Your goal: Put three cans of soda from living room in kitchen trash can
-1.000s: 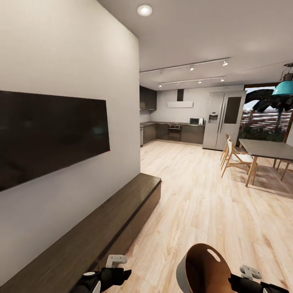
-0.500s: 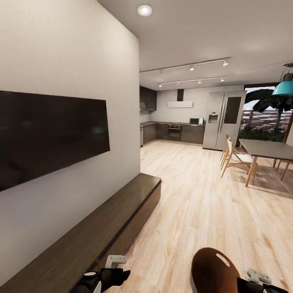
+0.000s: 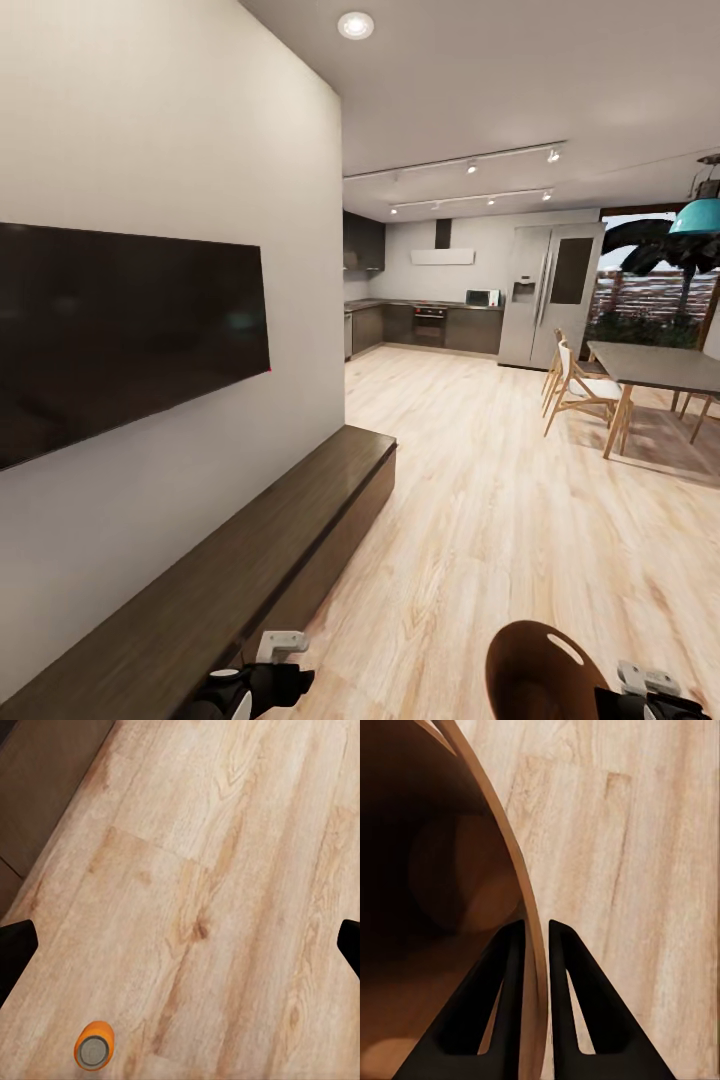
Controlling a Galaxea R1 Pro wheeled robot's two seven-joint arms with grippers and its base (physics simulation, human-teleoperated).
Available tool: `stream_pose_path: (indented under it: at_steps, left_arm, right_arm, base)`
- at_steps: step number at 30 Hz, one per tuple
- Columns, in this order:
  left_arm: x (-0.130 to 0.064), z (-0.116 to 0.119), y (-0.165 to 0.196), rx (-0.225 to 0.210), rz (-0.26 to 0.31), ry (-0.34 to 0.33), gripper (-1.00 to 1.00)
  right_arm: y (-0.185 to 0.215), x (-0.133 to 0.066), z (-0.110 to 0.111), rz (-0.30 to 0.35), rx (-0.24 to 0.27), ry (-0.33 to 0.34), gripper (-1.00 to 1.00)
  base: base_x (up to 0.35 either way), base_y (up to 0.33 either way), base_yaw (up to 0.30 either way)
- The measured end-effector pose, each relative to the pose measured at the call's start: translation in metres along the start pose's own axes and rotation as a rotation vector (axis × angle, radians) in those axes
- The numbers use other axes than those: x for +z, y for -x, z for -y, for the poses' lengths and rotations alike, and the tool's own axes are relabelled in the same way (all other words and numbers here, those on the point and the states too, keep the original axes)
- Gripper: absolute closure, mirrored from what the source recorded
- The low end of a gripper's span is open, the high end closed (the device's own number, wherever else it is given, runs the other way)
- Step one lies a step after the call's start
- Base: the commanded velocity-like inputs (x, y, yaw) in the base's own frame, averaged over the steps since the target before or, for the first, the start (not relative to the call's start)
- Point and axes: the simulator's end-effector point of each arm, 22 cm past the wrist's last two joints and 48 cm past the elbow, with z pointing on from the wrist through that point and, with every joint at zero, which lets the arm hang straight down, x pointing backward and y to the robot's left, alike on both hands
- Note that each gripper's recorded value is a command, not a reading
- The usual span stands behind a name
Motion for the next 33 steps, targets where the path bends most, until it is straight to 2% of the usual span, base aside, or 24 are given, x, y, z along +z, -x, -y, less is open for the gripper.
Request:
stream_pose_path:
  at_steps: [12,15,22,23,24,26,29,33]
  left_arm:
    - [0.0,0.0,0.0,0.0,0.0,0.002,-1.0]
    - [0.0,-0.014,-0.018,0.013,-0.021,0.028,-1.0]
    - [0.001,-0.022,-0.052,0.012,-0.08,0.045,-1.0]
    - [0.002,-0.024,-0.083,0.003,-0.146,0.049,-1.0]
    - [0.002,-0.024,-0.086,0.002,-0.153,0.05,-1.0]
    - [0.002,-0.024,-0.088,0.001,-0.158,0.05,-1.0]
    - [0.002,-0.027,-0.089,0.002,-0.161,0.064,-1.0]
    - [0.001,-0.034,-0.09,0.004,-0.164,0.093,-1.0]
  right_arm:
    - [0.002,0.0,0.003,-0.001,-0.035,-0.014,1.0]
    - [-0.011,0.001,-0.004,-0.015,-0.052,-0.004,1.0]
    - [-0.039,0.0,0.003,-0.066,-0.079,-0.018,1.0]
    - [-0.039,-0.011,0.005,-0.151,-0.019,-0.019,1.0]
    - [-0.037,-0.018,0.002,-0.195,0.003,-0.011,1.0]
    - [-0.028,-0.028,-0.003,-0.22,0.013,-0.007,1.0]
    - [0.008,-0.049,-0.003,-0.202,0.005,-0.025,1.0]
    - [0.083,-0.09,-0.006,-0.057,0.006,-0.03,1.0]
  base:
    - [0.0,0.0,0.0]
    - [0.0,0.0,0.0]
    - [0.0,0.0,0.0]
    - [0.0,0.0,0.0]
    - [0.0,0.0,0.0]
    - [0.0,0.0,0.0]
    - [0.0,0.0,0.0]
    - [0.0,0.0,0.0]
